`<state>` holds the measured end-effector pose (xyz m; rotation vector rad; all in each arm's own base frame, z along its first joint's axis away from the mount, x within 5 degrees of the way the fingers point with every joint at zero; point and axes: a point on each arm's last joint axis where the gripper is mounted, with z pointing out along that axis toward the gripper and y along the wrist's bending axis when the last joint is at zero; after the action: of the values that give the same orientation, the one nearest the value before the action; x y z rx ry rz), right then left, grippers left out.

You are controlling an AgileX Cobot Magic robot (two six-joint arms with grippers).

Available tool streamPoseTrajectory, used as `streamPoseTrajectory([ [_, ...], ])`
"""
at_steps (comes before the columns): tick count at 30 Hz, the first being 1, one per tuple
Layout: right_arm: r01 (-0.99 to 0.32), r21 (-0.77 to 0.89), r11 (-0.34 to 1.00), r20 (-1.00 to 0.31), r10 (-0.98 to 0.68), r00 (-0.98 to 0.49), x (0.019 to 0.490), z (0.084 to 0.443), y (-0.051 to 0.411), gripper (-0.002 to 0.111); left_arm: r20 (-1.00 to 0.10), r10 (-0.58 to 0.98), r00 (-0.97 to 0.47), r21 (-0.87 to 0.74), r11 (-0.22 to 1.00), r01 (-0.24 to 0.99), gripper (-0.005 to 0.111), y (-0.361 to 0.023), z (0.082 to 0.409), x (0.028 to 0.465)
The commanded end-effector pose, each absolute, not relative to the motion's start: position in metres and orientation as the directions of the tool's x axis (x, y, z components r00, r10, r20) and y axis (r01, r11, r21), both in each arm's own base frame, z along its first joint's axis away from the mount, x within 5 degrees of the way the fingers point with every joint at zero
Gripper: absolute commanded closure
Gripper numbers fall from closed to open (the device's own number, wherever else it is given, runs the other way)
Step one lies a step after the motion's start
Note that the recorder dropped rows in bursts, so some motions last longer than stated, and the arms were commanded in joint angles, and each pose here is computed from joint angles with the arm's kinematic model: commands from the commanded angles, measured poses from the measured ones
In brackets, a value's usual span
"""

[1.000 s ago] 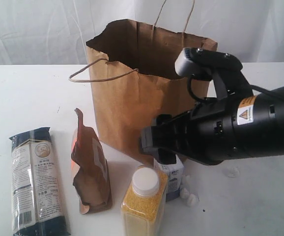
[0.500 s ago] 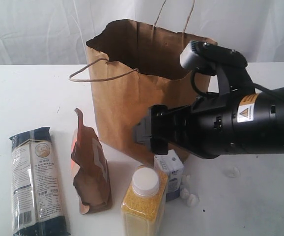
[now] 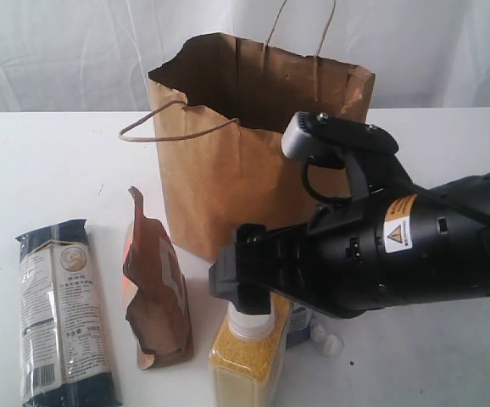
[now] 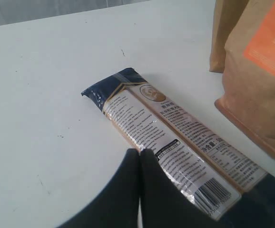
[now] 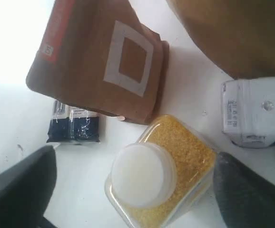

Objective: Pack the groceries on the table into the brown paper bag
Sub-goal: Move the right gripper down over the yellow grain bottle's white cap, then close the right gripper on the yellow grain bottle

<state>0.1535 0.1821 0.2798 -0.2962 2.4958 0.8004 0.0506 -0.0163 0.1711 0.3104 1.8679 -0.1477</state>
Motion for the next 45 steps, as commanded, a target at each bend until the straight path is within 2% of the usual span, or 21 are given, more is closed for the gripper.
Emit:
streamPoseTrajectory([
  [1,-0.342,0.445,0.828,-0.525,-0.068,-0.848,0.152,0.280,0.181,0.026,-0.948,0.131,-0.289,0.046,0.957,0.285,0.107,-0.016,0.170,0.050],
  [6,-0.281,0.396,0.874,-0.477,-0.066,-0.876,0.151,0.275,0.174,0.026,-0.948,0.131,-0.289,0.046,0.957,0.285,0.107,-0.016,0.170,0.050],
  [11,-0.177,0.462,0.869,-0.435,0.048,-0.899,0.151,0.277,0.176,0.026,-0.948,0.131,-0.289,0.046,0.957,0.285,0.107,-0.016,0.170,0.050],
  [18,-0.195,0.458,0.868,-0.437,0.029,-0.899,0.151,0.291,0.199,0.026,-0.948,0.131,-0.289,0.046,0.957,0.285,0.107,-0.016,0.170,0.050],
  [23,-0.164,0.425,0.890,-0.374,0.008,-0.927,0.149,0.278,0.214,0.027,-0.948,0.131,-0.289,0.046,0.957,0.285,0.107,-0.016,0.170,0.050],
  [27,-0.146,0.359,0.922,-0.374,-0.001,-0.928,0.150,0.269,0.215,0.031,-0.948,0.131,-0.289,0.046,0.957,0.285,0.107,-0.016,0.170,0.050],
  [45,-0.124,0.265,0.956,-0.308,-0.038,-0.951,0.158,0.233,0.239,0.031,-0.948,0.131,-0.289,0.046,0.957,0.285,0.107,-0.016,0.170,0.050],
])
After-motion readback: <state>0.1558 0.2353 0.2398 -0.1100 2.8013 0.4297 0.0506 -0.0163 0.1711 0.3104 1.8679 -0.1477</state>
